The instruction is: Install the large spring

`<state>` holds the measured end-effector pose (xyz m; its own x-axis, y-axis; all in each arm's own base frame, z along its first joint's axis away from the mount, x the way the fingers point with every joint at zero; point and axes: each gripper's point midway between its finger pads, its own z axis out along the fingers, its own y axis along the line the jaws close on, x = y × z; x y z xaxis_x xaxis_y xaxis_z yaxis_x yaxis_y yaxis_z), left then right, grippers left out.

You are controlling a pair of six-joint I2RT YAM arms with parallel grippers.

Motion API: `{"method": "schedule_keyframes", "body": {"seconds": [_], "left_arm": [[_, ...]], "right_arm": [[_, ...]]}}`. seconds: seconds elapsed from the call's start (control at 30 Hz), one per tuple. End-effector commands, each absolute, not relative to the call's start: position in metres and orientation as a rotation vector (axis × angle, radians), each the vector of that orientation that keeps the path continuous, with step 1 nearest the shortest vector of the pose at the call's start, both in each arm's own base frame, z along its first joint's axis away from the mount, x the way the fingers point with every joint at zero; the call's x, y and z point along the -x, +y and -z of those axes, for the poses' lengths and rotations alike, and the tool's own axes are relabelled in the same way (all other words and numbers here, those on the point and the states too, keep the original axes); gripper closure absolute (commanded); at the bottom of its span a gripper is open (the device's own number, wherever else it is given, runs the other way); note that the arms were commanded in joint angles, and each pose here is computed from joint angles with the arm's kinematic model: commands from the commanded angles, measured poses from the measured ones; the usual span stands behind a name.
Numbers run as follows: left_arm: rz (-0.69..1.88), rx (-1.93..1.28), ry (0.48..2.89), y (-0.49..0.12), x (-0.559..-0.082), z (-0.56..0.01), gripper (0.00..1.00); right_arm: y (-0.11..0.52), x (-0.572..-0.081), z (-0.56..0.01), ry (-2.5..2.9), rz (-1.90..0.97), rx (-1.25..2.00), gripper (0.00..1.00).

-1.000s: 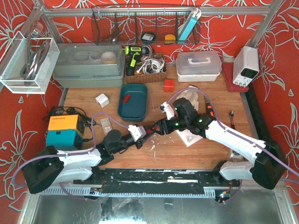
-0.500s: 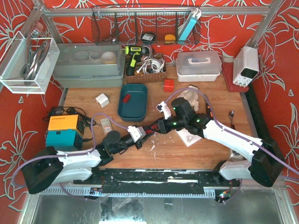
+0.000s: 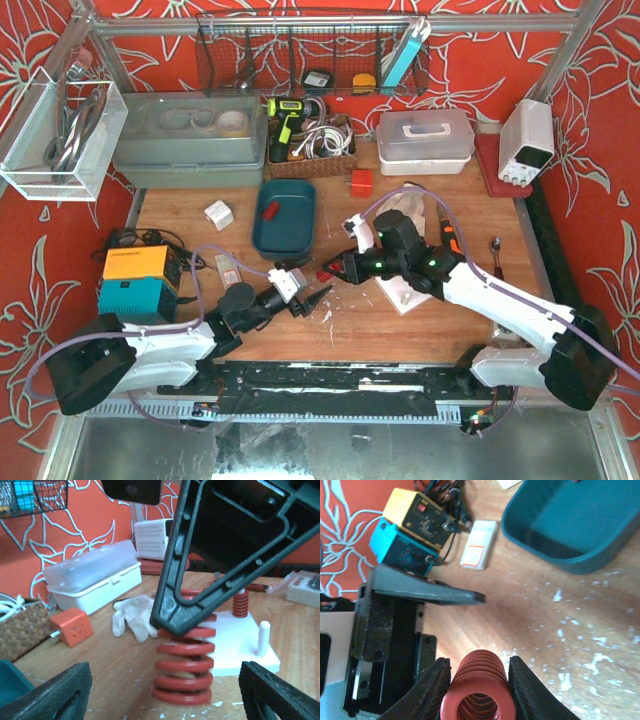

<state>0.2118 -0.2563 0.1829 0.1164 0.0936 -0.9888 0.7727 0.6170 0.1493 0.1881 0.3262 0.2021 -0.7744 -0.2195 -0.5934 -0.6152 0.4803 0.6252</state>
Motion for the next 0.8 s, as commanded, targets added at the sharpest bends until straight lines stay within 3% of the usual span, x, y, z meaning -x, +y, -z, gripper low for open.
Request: {"method": "schedule_keyframes", "body": {"seconds": [0.0,0.1,0.33,0.77], "left_arm": [[0.544,-0.756,1.368,-0.252,-0.219,-0.191,0.11],[0.544,-0.76,1.378,-0.253,-0.22,-0.19,0.01],[0.521,-0.748,1.412,-0.252,-0.226,-0.187,0.0],[0.481,-0.765,1.449,-0.253,-0.231,-0.18,0.0]], "right_arm": [[0.298,-0.21,-0.203,2.288,-0.986,0.592,1.0],[0.271,-0.229,-0.2,2.298,-0.77,0.54,1.0],[0.208,-0.268,-0.19,2.318,-0.276,0.478,1.0],[0.186,-0.275,-0.15,2.471,-0.16,0.439,1.0]]}}
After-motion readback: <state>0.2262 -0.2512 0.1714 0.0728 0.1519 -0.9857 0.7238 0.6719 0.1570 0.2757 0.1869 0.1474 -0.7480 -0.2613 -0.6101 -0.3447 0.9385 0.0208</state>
